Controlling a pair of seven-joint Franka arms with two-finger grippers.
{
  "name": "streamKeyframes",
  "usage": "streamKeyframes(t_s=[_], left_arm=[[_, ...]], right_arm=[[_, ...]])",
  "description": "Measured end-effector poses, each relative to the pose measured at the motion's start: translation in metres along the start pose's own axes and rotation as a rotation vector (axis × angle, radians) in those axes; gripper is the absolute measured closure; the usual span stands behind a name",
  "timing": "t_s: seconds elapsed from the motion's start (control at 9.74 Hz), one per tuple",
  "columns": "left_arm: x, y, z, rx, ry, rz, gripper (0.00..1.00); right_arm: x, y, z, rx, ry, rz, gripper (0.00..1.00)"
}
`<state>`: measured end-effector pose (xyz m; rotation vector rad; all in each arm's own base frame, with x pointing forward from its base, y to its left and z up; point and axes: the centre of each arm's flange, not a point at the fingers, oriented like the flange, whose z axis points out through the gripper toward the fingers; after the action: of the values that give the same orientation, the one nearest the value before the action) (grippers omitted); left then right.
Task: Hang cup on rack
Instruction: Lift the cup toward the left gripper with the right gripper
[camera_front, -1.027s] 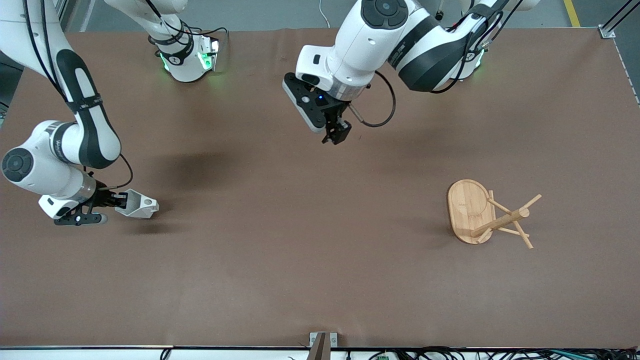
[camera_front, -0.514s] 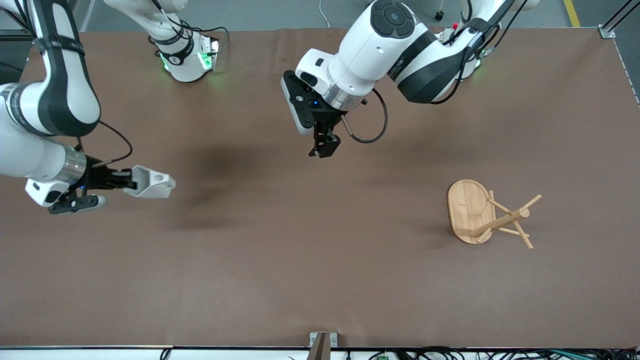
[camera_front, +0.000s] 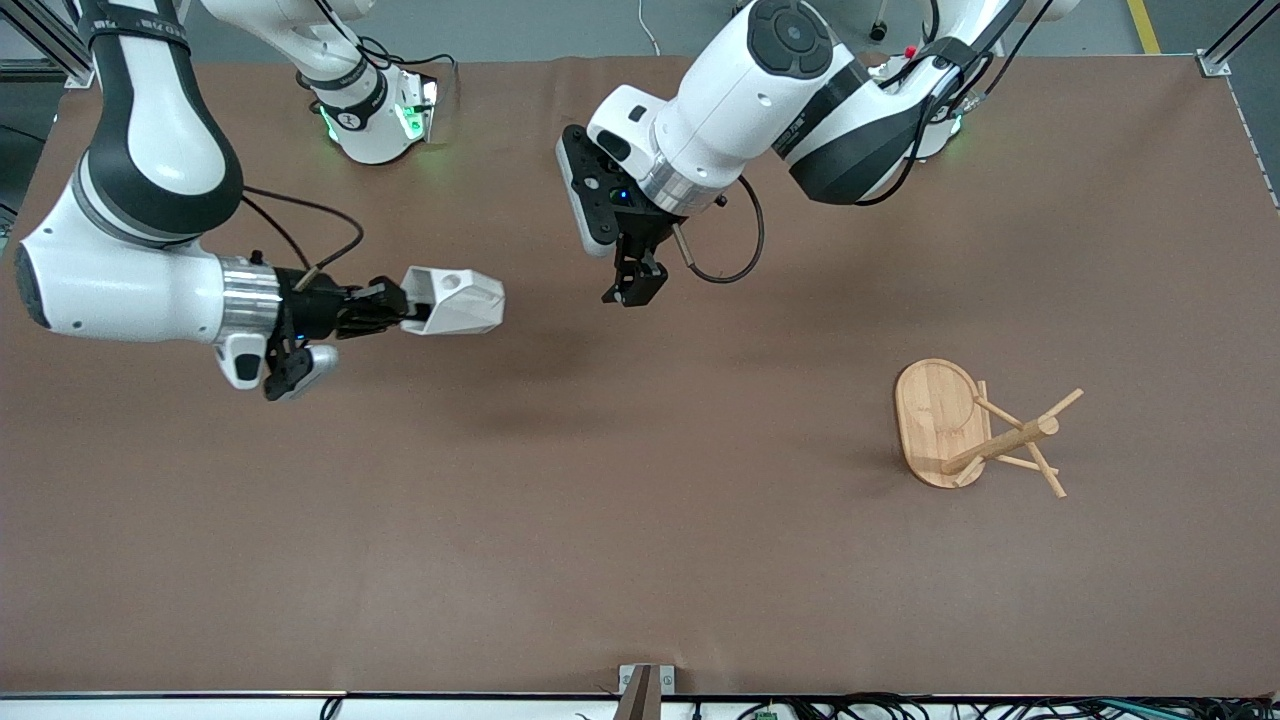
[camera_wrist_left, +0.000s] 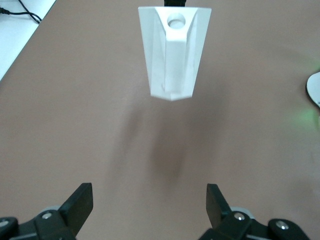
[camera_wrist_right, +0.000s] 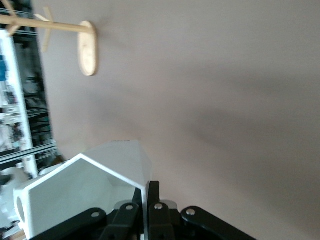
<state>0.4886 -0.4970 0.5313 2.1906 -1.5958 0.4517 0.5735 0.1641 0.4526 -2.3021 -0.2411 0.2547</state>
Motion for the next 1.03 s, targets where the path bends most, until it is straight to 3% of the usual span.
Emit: streamKeyframes(t_s=[0.21, 0.41, 0.62, 1.03], left_arm=[[0.001, -0.001, -0.001, 0.000, 0.013, -0.006, 0.00], [0.003, -0.003, -0.003, 0.004, 0.037, -0.010, 0.00], [0.002, -0.004, -0.004, 0.007, 0.041, -0.008, 0.00], [-0.004, -0.014, -0.006, 0.011, 0.034, 0.032, 0.00]], right_arm=[[-0.005, -0.025, 0.007, 0.123, -0.033, -0.043, 0.96], [-0.009, -0.045, 0.016, 0.200, -0.057, -0.075, 0.96], [-0.009, -0.061, 0.029, 0.228, -0.064, -0.092, 0.96], [-0.003, -0.072, 0.036, 0.225, -0.008, -0.105, 0.96]])
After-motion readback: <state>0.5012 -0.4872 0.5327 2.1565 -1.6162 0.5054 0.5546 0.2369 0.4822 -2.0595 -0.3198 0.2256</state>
